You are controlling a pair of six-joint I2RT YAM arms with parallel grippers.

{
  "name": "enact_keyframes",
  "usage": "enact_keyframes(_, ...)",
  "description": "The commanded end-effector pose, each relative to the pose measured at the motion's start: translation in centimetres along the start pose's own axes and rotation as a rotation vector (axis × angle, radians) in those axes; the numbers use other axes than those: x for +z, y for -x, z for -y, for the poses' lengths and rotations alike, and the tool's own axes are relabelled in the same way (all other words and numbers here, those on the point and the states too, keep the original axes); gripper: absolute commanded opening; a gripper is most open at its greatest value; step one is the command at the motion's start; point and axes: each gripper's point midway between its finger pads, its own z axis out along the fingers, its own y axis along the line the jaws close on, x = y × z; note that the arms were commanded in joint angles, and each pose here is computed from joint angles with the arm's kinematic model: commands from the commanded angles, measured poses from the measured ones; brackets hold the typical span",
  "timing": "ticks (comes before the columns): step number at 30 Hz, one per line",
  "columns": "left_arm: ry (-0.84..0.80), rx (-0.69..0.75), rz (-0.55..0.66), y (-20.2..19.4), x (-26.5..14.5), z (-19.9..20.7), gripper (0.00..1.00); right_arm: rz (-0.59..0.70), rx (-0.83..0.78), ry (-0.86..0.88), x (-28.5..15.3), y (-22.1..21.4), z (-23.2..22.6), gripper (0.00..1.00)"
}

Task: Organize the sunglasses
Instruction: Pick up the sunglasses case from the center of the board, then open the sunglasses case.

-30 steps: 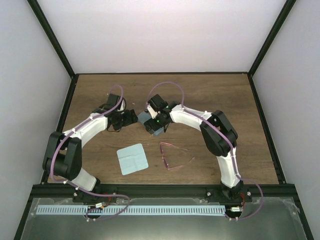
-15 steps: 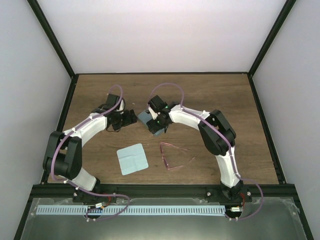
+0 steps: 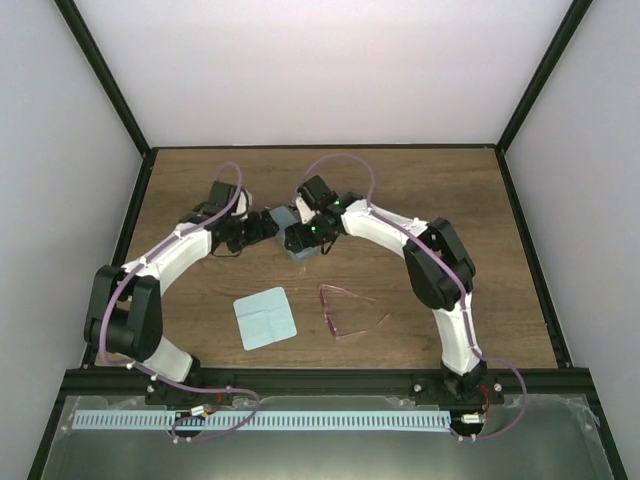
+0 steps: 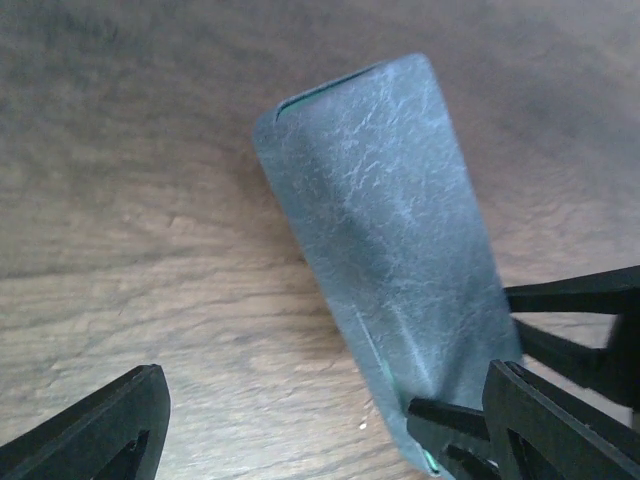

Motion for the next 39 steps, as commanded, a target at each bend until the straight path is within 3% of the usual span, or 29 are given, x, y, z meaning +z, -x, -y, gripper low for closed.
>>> enact_keyframes(1,-0.118,-0.012,0.12,3.9,-3.2,3.2,0.88,0.167,0.101,0.199,-5.7,5.4,-2.0,0.46)
enact_keyframes(7,-0.221,-0.109,0.203,5.9,-5.8,3.8,0.88,0.237,0.209,0.42,-9.4,7.1,-1.3,0.46)
enact_keyframes(18,-0.454,-0.117,0.236,7.7,-7.6,7.9,0.88,0.282,0.222,0.678,-12.9,7.9,-3.5,0.48)
enact_keyframes(39,-0.504,-0.127,0.202,6.5,-6.4,7.7,0.88,0.29,0.244,0.811,-15.0,8.2,-4.2,0.47)
